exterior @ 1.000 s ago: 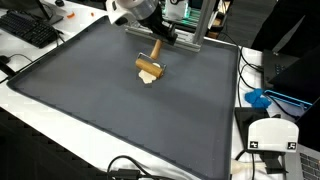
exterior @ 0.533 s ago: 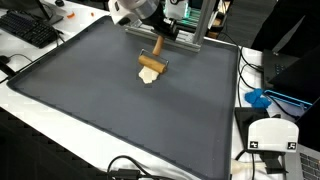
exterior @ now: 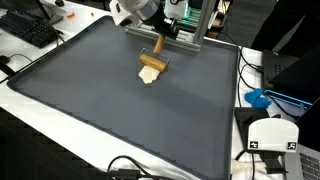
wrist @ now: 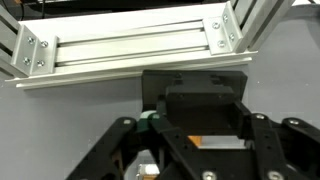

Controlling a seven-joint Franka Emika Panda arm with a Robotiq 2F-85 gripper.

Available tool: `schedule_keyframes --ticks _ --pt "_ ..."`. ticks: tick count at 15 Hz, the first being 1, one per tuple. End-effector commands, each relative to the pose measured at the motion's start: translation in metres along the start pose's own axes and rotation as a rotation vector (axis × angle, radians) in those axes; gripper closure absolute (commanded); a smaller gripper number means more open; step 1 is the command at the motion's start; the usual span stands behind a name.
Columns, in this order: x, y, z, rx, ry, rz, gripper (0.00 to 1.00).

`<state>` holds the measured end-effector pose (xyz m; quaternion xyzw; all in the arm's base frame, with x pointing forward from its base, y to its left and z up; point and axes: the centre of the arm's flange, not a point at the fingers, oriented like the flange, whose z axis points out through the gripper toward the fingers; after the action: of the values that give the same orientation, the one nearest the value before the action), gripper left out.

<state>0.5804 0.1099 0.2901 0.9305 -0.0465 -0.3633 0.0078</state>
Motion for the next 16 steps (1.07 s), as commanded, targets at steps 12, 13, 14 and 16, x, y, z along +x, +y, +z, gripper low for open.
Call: schedule_keyframes --ticks 12,13,14,16 --pt "0.024 0.001 -0.008 0.049 -0.004 0.022 0.65" --pt "0.025 0.002 -0.009 0.053 -0.001 0.025 0.65" --pt "0.025 0.003 -0.01 0.058 0.004 0.028 0.65" --pt "0.027 0.005 -0.012 0.066 0.007 0.032 0.65"
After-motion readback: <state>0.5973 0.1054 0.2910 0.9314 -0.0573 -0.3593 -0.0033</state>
